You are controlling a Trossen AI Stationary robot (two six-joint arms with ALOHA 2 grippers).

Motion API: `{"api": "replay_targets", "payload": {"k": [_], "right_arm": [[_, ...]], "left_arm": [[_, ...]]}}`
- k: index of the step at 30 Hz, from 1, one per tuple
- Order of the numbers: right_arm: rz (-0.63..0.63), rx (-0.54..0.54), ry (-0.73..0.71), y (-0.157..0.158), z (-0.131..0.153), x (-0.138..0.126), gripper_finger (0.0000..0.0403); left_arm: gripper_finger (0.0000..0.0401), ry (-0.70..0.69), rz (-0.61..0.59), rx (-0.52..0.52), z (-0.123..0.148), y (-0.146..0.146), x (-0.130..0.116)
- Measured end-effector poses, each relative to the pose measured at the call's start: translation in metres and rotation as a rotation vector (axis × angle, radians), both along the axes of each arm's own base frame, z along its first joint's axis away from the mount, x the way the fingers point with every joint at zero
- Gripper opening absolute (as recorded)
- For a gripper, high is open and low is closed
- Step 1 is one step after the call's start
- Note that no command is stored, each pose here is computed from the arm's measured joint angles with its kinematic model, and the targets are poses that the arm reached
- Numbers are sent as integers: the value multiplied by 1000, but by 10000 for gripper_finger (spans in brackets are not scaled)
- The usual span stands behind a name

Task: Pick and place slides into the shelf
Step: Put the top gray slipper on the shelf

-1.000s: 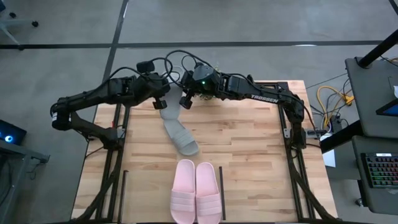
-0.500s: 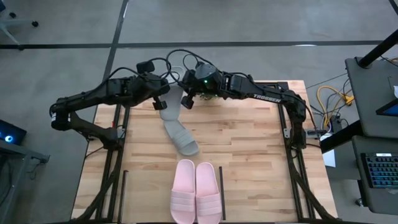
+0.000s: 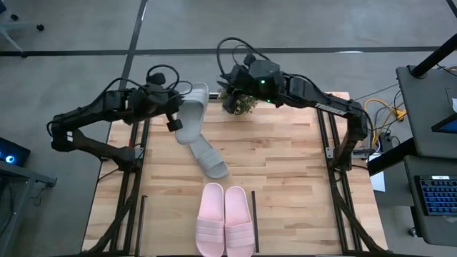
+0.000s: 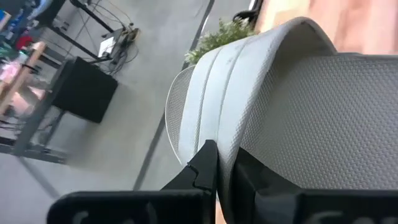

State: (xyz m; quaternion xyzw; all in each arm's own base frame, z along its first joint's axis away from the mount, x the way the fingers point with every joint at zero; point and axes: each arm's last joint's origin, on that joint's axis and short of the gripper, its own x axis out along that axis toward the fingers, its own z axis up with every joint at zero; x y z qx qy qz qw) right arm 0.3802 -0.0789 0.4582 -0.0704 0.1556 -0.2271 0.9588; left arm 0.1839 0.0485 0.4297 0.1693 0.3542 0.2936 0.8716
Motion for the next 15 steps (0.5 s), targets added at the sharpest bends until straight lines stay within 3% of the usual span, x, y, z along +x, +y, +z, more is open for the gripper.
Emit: {"api": "replay_targets", "payload": {"k": [9, 15], "right_arm": [[-62, -21, -41, -1, 28, -37, 136], [-99, 26, 58, -12, 17, -42, 144]], "left_arm": [[0, -160, -56, -143, 9, -25, -19], [0, -241, -119, -290, 9, -48, -16]]}}
